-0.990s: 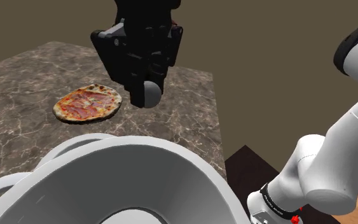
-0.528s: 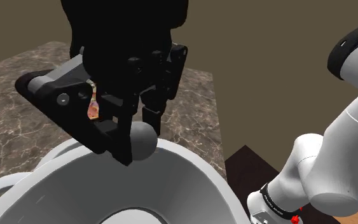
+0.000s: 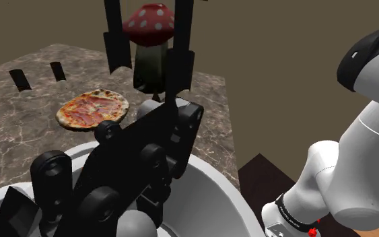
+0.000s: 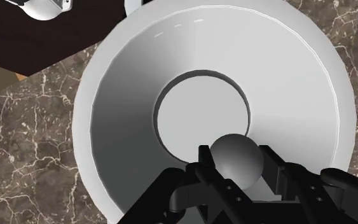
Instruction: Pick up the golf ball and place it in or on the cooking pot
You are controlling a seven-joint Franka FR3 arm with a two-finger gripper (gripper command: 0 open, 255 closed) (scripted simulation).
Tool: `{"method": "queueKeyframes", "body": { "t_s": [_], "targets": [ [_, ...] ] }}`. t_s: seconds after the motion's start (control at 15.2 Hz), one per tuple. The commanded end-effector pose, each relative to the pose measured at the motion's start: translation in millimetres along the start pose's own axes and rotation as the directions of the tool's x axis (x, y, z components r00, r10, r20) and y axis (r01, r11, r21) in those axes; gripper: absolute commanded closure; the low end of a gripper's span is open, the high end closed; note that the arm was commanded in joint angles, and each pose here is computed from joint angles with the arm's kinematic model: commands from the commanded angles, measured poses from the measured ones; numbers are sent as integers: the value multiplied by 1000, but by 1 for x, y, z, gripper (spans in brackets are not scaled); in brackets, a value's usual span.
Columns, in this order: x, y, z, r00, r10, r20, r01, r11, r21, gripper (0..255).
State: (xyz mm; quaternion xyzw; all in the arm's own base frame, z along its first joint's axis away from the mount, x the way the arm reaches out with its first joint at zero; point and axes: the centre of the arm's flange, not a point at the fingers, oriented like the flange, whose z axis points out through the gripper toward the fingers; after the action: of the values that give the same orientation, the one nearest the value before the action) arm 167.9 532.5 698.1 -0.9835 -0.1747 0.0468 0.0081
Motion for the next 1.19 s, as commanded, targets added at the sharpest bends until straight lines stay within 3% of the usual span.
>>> {"method": "queueKeyframes", "body": {
  "t_s": [0.0, 0.66, 1.12],
  "targets": [
    [1, -2, 11, 1000, 1, 0, -1, 1000, 0, 255],
    [5, 0, 63, 1000, 1, 0, -1, 1000, 0, 255],
    [5, 0, 65, 1000, 1, 0, -1, 1000, 0, 255]
  ]
}}
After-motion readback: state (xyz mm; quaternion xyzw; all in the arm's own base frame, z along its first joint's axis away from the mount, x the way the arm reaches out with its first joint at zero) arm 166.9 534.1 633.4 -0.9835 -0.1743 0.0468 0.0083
